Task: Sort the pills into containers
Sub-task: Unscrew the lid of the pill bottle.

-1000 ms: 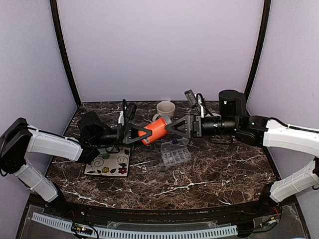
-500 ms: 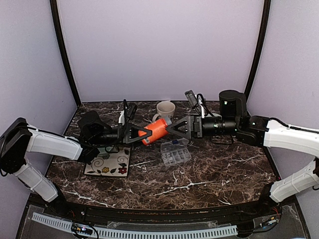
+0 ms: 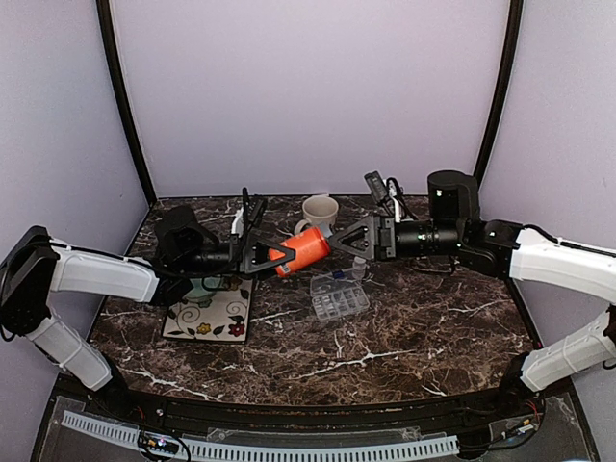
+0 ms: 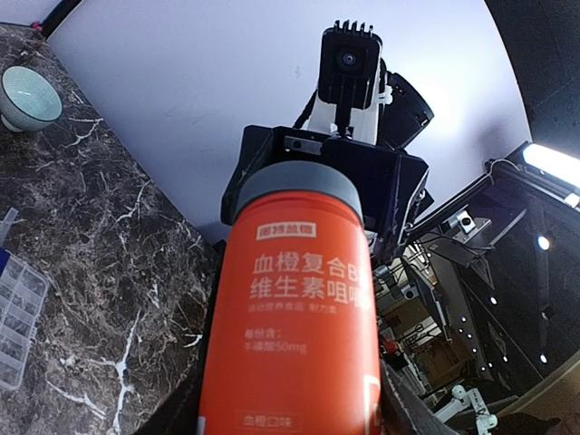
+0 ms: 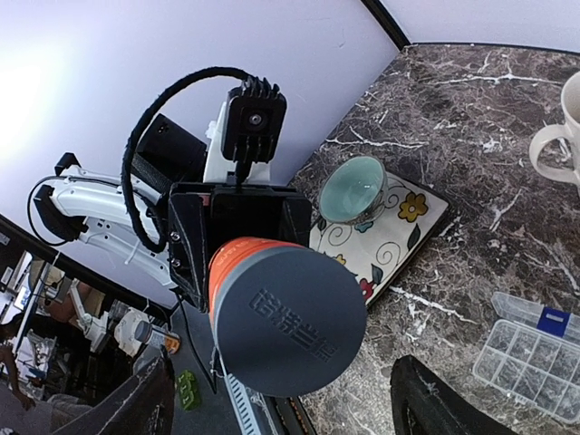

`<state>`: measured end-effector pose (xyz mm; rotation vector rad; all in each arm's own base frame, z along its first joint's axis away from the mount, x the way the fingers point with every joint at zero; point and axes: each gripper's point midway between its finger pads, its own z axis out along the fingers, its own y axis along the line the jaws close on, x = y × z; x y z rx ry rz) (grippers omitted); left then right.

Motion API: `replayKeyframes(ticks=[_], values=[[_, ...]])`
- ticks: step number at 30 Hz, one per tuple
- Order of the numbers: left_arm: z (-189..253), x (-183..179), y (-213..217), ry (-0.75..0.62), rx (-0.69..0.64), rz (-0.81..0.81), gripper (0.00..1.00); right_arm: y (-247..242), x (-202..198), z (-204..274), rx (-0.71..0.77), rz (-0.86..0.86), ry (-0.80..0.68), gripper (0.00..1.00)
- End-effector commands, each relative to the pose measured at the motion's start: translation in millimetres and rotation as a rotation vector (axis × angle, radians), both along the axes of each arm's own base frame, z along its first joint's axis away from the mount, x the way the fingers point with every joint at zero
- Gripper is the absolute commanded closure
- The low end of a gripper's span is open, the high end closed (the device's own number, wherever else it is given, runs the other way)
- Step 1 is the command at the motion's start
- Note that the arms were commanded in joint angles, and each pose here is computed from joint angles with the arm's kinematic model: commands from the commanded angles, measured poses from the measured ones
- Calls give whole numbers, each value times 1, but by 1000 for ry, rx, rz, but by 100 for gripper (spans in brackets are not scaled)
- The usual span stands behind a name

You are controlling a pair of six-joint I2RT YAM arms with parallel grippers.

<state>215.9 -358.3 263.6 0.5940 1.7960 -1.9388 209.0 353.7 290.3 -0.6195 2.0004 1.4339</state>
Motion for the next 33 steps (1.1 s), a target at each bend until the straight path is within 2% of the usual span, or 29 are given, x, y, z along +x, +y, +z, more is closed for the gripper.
replayKeyframes(ticks=[1, 11, 23, 33], values=[[21, -2, 3, -108, 3, -13, 75, -3, -3, 20, 34, 13, 27, 18], [22, -1, 0, -180, 90, -44, 79, 3, -6, 9, 20, 37, 152, 20], [22, -5, 2, -214, 136, -73, 90, 3, 7, 12, 50, 22, 212, 23], [23, -6, 3, -227, 144, -77, 91, 10, 6, 0, 50, 58, 266, 27]])
